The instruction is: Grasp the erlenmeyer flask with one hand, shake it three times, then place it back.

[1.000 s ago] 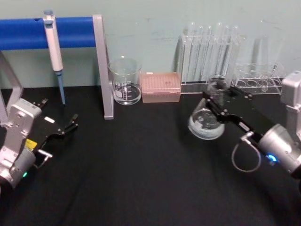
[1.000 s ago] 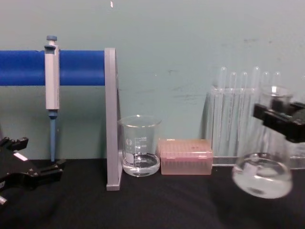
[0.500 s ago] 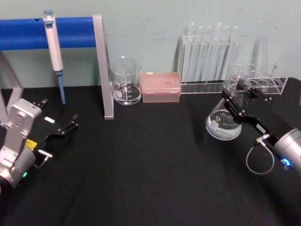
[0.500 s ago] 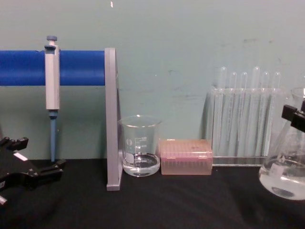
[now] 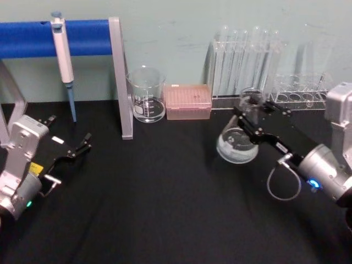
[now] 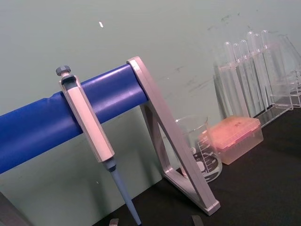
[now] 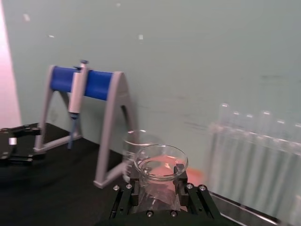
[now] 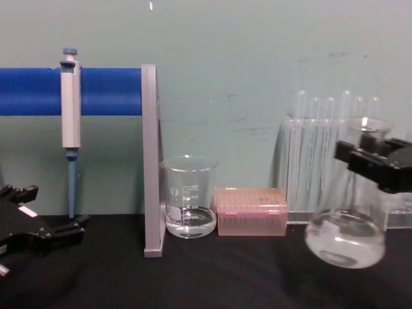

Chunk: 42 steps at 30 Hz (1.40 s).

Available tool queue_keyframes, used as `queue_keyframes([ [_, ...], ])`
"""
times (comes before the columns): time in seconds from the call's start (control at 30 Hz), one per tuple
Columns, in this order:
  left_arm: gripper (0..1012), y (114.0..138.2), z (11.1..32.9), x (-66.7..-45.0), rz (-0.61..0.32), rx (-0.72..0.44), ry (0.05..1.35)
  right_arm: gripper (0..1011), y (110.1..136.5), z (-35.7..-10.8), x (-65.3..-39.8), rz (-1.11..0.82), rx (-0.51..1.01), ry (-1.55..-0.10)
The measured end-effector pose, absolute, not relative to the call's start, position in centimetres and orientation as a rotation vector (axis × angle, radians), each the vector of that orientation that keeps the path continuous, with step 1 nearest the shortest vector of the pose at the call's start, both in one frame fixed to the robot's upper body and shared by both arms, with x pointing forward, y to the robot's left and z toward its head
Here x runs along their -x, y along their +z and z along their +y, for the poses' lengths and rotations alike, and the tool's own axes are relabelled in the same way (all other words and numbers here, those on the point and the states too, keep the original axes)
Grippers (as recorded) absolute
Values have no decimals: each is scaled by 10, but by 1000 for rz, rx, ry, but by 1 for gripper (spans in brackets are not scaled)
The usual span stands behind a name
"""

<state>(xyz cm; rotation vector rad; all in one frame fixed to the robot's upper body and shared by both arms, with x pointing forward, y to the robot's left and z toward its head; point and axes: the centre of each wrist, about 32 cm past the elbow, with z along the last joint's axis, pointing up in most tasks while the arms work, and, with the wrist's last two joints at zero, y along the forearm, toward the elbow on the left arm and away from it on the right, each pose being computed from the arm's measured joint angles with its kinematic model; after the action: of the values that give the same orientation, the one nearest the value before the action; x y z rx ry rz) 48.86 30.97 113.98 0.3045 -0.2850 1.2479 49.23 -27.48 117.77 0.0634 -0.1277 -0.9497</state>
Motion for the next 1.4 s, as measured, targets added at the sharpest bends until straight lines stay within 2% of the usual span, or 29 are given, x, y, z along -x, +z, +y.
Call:
queue_keyframes([
  [0.47, 1001, 1140, 310, -489, -285, -304, 1248, 457, 1178, -235, -517, -106, -69, -734],
  [0.9, 1001, 1140, 310, -489, -285, -305, 1248, 457, 1179, -200, -527, -90, -70, -564],
  [1.4, 1001, 1140, 310, -489, -285, -304, 1248, 457, 1181, -182, -529, -82, -64, -481],
])
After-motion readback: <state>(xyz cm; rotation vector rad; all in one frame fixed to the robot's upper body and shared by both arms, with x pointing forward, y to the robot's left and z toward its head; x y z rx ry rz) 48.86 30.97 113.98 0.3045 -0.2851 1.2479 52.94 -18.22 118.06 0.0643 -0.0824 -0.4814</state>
